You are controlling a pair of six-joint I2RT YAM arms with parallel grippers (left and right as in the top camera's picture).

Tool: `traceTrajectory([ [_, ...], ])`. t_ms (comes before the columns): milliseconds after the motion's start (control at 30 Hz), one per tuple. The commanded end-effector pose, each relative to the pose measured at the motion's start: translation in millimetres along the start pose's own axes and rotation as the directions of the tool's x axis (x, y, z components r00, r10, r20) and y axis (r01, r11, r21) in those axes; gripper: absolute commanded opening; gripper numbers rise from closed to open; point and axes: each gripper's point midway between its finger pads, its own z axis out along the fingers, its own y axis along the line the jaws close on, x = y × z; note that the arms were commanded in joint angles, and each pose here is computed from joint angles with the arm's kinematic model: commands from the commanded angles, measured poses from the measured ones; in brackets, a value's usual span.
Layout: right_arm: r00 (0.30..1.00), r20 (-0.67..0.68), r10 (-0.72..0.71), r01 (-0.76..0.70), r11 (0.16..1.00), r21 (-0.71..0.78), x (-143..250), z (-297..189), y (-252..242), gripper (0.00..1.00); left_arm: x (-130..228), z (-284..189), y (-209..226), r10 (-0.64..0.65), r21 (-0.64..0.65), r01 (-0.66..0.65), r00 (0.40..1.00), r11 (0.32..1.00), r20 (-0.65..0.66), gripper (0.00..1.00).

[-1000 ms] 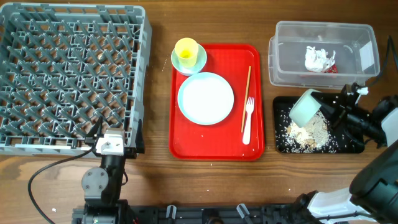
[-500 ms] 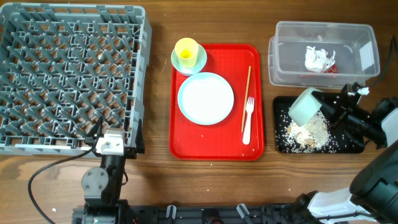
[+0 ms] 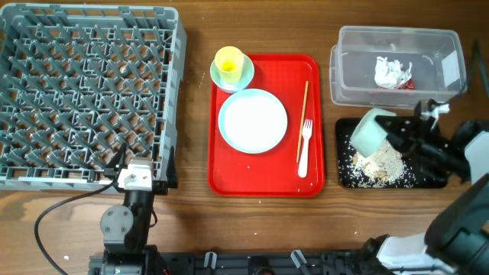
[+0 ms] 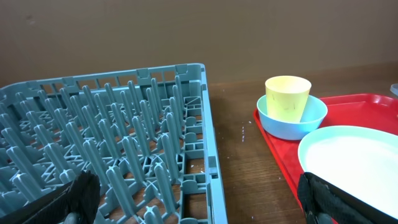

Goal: Sort waste into correct bins and load items into the dishwasher rack
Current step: 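Carry the rice bowl over the black tray and tip out the rice, then return the emptied bowl to the red tray and release it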

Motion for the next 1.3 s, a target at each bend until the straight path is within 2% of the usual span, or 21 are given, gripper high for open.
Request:
traceTrajectory([
  [0,0.967,-0.123,-0.224,0.239,0.963,0.123,32,17,15,0.05,3,0,1,0.016,-0.01,-0.016,1.0,1.0,-0.01,1.0],
  [167,0.948,-0.211,-0.237,0.302,0.879,0.369,52,45,11,0.05,3,0,1,0.016,-0.01,-0.016,1.0,1.0,-0.01,1.0],
  [267,0.944,-0.219,-0.247,0.329,0.753,0.569,68,63,2,0.05,3,0,1,0.016,-0.01,-0.016,1.0,1.0,-0.01,1.0],
  [333,0.934,-0.239,-0.265,0.357,0.675,0.646,85,83,-2,0.04,3,0,1,0.016,-0.01,-0.016,1.0,1.0,-0.01,1.0],
  [500,0.91,-0.275,-0.31,0.405,0.528,0.746,133,132,-24,0.04,3,0,1,0.016,-0.01,-0.016,1.0,1.0,-0.01,1.0],
  [633,0.867,-0.382,-0.32,0.498,0.518,0.696,184,185,-45,0.04,3,0,1,0.016,-0.01,-0.016,1.0,1.0,-0.01,1.0],
  [800,0.841,-0.458,-0.288,0.542,0.463,0.702,214,217,-92,0.06,3,0,1,0.016,-0.01,-0.016,1.0,1.0,-0.01,1.0],
  [867,0.828,-0.489,-0.273,0.559,0.451,0.696,222,223,-105,0.14,3,0,1,0.016,-0.01,-0.016,1.0,1.0,-0.01,1.0],
  [933,0.826,-0.497,-0.266,0.562,0.453,0.692,224,224,-107,0.35,3,0,1,0.016,-0.01,-0.016,1.0,1.0,-0.01,1.0],
  [1033,0.807,-0.521,-0.28,0.588,0.467,0.66,227,229,-96,0.55,3,0,1,0.016,-0.01,-0.016,1.0,1.0,-0.01,1.0],
  [1133,0.789,-0.531,-0.308,0.612,0.469,0.637,225,234,-71,0.64,3,0,1,0.016,-0.01,-0.016,1.0,1.0,-0.01,1.0],
  [1267,0.782,-0.498,-0.376,0.624,0.444,0.643,204,225,-17,0.67,3,0,1,0.016,-0.01,-0.016,1.0,1.0,-0.01,1.0],
])
